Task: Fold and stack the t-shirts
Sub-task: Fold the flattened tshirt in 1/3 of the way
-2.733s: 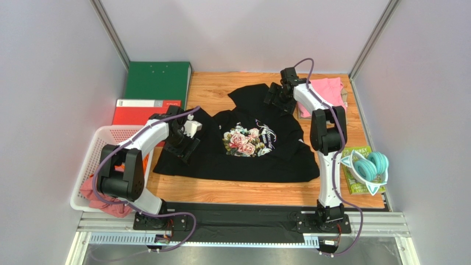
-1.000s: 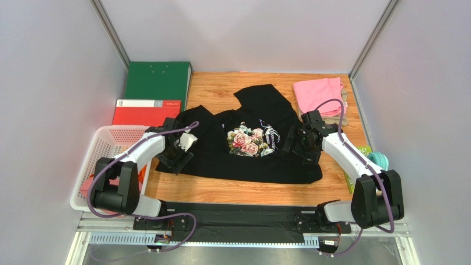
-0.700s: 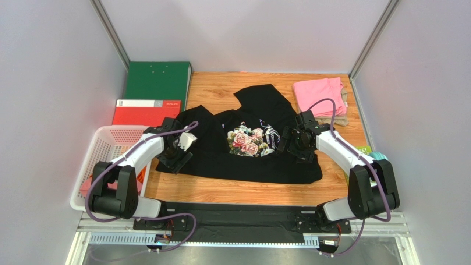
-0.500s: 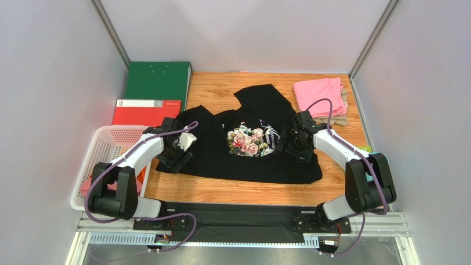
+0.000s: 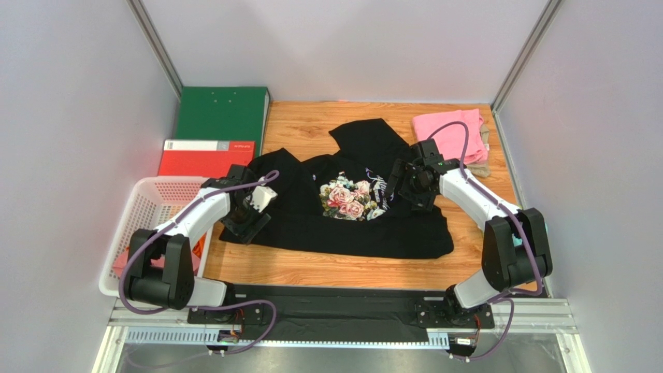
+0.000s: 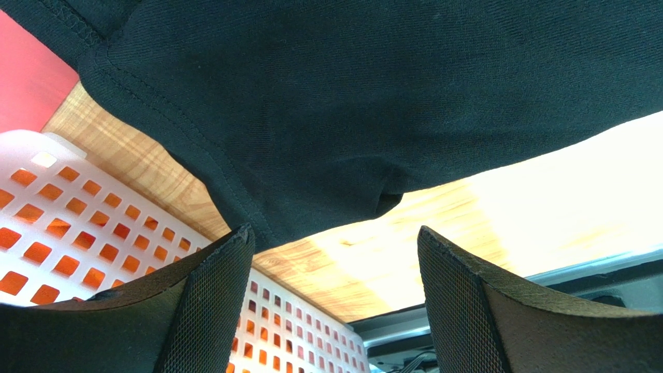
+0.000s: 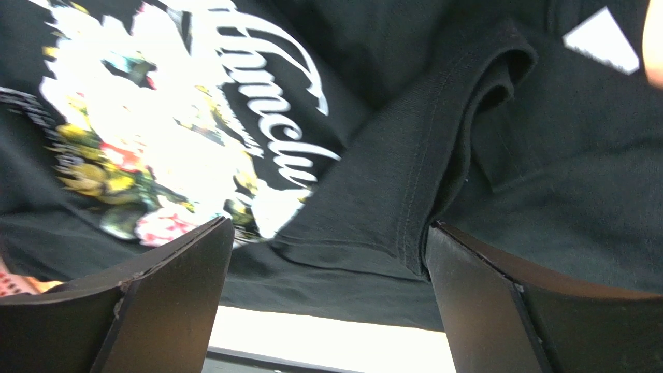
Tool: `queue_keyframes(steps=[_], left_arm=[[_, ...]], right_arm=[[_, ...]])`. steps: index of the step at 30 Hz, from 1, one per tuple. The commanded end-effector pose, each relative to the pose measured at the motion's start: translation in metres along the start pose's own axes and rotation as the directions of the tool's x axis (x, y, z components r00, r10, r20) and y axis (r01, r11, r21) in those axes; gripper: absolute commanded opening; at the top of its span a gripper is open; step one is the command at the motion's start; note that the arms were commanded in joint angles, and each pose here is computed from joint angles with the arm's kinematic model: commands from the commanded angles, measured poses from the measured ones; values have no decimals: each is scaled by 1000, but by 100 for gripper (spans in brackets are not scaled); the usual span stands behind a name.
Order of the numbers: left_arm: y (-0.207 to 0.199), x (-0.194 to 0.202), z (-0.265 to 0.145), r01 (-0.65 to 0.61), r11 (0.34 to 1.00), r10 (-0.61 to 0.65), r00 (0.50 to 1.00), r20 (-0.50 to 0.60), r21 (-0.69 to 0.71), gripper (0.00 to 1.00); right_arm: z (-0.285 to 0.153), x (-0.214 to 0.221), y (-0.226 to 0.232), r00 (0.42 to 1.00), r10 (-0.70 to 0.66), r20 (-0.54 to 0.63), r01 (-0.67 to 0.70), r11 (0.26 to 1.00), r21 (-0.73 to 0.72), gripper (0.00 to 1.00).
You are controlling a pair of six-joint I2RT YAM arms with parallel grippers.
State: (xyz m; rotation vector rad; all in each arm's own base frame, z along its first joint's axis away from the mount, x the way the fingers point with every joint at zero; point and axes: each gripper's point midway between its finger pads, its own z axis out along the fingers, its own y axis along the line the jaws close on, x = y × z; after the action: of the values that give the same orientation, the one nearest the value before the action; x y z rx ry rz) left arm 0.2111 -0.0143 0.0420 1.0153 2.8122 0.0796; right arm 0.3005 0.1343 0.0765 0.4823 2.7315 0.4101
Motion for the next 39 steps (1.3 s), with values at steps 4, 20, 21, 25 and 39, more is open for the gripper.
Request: queue_keyframes(steps=[4, 20, 21, 25, 39], left_arm=[[8, -8, -14, -13, 999, 14, 999, 37, -32, 83], [6, -2, -29, -4, 999, 6, 999, 51, -45, 83], [6, -2, -29, 1, 999, 2, 999, 50, -44, 83], [8, -5, -29, 8, 999, -6, 999, 44, -45, 83], [13, -15, -24, 16, 999, -14, 999, 47, -41, 83]], right_arm=[[-3, -42, 33, 997, -19, 72, 23, 999, -49, 100], [-10, -136, 96, 983, -109, 148, 119, 991, -58, 100], [-12, -130, 91, 984, -110, 140, 118, 992, -48, 100], [-44, -97, 77, 979, -130, 155, 139, 989, -51, 100], [-6, -27, 21, 988, -121, 94, 122, 993, 0, 100]])
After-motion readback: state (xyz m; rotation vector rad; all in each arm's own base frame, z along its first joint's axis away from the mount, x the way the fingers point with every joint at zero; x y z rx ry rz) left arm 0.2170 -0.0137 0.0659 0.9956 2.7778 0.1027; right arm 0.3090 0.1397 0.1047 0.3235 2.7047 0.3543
